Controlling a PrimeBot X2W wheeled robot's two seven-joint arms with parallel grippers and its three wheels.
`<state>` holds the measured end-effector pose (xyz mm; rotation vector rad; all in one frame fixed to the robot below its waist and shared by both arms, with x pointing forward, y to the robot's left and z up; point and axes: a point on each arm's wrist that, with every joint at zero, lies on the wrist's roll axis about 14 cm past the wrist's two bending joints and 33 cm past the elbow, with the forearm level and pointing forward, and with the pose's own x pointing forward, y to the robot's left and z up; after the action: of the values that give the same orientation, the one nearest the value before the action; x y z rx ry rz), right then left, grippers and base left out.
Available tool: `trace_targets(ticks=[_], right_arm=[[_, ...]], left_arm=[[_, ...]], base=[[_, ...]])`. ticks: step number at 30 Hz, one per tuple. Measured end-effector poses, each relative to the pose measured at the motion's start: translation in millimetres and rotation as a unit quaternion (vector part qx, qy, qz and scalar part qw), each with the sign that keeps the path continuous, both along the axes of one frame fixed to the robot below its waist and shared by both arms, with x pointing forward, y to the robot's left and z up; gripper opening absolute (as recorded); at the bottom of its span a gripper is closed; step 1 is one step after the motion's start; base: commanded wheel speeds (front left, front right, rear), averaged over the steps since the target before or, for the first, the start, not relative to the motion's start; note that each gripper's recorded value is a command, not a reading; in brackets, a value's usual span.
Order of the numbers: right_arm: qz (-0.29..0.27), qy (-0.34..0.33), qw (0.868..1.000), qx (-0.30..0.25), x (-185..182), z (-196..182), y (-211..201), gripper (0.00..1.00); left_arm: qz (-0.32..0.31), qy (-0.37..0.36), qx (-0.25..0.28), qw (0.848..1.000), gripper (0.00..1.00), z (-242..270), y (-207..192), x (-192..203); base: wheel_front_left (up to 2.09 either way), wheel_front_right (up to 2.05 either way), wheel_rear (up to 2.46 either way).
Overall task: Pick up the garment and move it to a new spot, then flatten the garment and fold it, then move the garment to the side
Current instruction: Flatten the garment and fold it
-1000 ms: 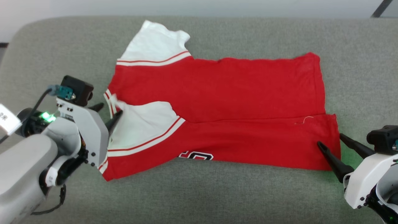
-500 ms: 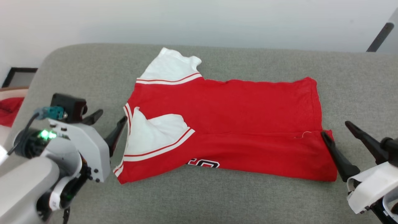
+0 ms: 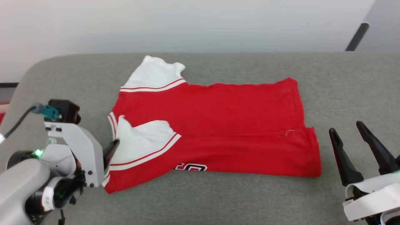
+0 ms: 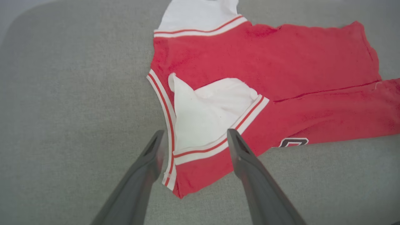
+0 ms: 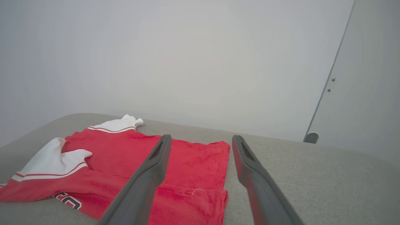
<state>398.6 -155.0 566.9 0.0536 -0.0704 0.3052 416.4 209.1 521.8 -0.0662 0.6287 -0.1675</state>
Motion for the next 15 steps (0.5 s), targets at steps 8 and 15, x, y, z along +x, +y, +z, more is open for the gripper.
trace_targets(ticks=[8, 15], right_arm=[[-0.066, 0.007, 0.997, 0.026, -12, -6, -29, 1.00], [-0.100, 0.019, 0.994, 0.029, -15, -15, -48, 1.00]], left_arm=[[0.015, 0.204, 0.016, 0.979, 1.00, -61, 7, -21], [0.018, 0.283, 0.014, 0.959, 1.00, -100, 6, -18]], base=[[0.00, 0.00, 0.00], [0.00, 0.00, 0.00]])
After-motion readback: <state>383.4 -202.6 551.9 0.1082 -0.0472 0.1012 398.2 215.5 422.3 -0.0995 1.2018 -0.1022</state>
